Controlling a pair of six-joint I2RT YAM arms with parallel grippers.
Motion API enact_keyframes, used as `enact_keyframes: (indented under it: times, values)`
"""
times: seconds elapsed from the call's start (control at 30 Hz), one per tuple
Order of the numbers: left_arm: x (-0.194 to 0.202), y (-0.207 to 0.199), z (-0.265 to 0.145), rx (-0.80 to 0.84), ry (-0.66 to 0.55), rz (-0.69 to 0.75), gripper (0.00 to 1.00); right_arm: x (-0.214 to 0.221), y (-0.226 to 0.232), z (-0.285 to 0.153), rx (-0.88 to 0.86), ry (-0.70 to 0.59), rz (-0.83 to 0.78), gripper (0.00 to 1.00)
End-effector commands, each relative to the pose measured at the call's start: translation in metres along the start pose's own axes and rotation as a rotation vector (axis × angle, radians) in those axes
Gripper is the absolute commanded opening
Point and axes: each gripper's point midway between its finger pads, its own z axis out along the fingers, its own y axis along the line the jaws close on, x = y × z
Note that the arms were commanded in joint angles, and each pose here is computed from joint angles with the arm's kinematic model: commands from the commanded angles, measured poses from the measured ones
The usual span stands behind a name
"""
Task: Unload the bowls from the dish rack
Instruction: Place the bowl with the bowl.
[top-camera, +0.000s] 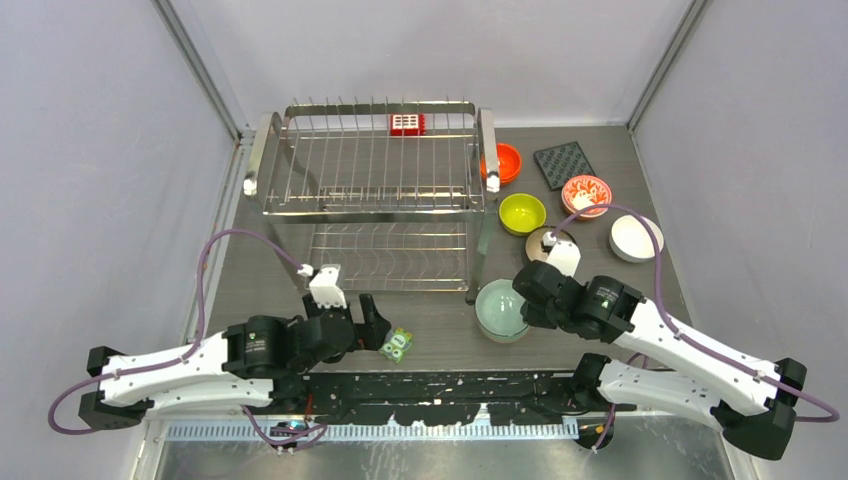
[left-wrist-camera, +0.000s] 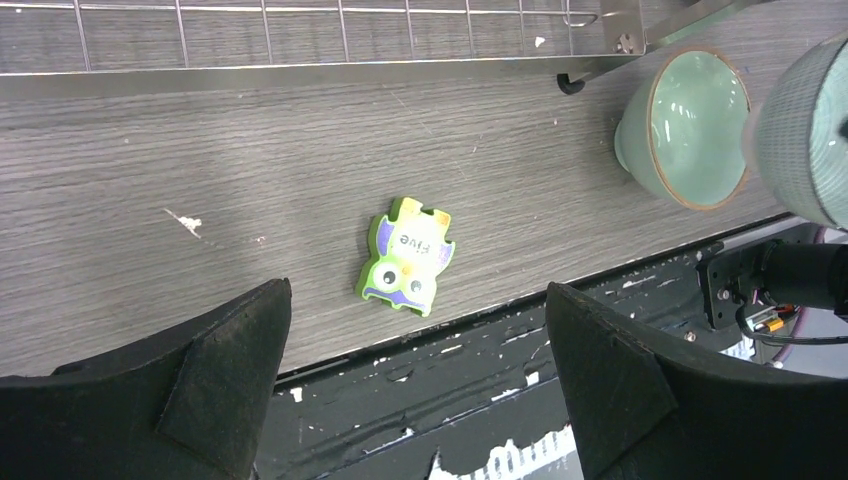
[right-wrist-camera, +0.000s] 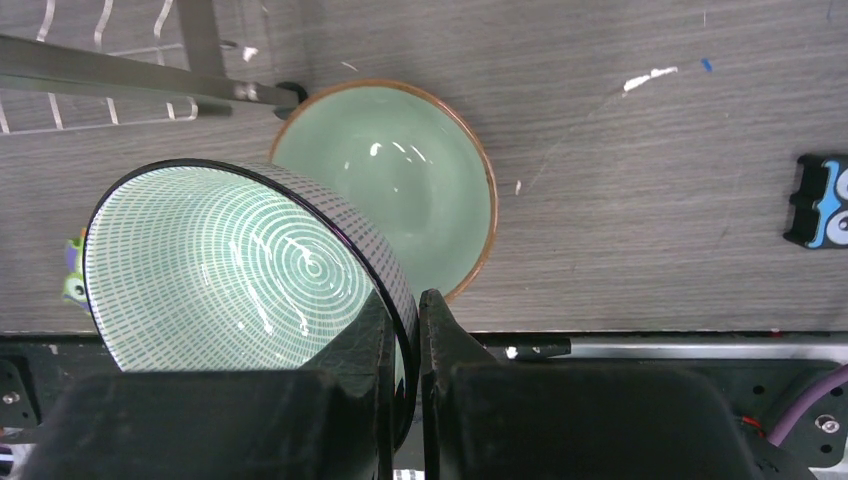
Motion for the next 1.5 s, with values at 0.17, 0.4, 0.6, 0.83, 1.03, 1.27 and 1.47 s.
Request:
enact_keyframes:
  times: [0.17,0.4,0.6,0.83,1.03,1.27,1.47]
  values:
    - [-0.004,-0.009,0.005,0.035,-0.035,-0.056,1.0,0.01,0.005,0.018,-0.06,0.009,0.097,0.01]
    - [0.0,-0.011,0.006,0.04,-0.023,-0.065,1.0,0.014,0.006,0.034,-0.049,0.006,0.128,0.01]
    - [0.002,-0.007,0.006,0.04,-0.017,-0.087,1.0,0.01,0.004,0.039,-0.04,-0.027,0.165,0.01]
    - [0.003,-0.005,0.007,0.036,-0.023,-0.111,1.0,0.014,0.002,0.047,-0.02,-0.021,0.162,0.01]
    - [0.007,-0.003,0.009,0.027,-0.014,-0.114,1.0,0.017,-0.005,0.051,0.01,-0.014,0.153,0.01]
    - [0.012,-0.002,0.011,0.025,-0.006,-0.119,1.0,0.023,-0.011,0.056,0.03,-0.004,0.146,0.01]
    - [0.014,-0.001,0.013,0.025,-0.002,-0.129,1.0,0.028,-0.014,0.061,0.043,0.009,0.149,0.01]
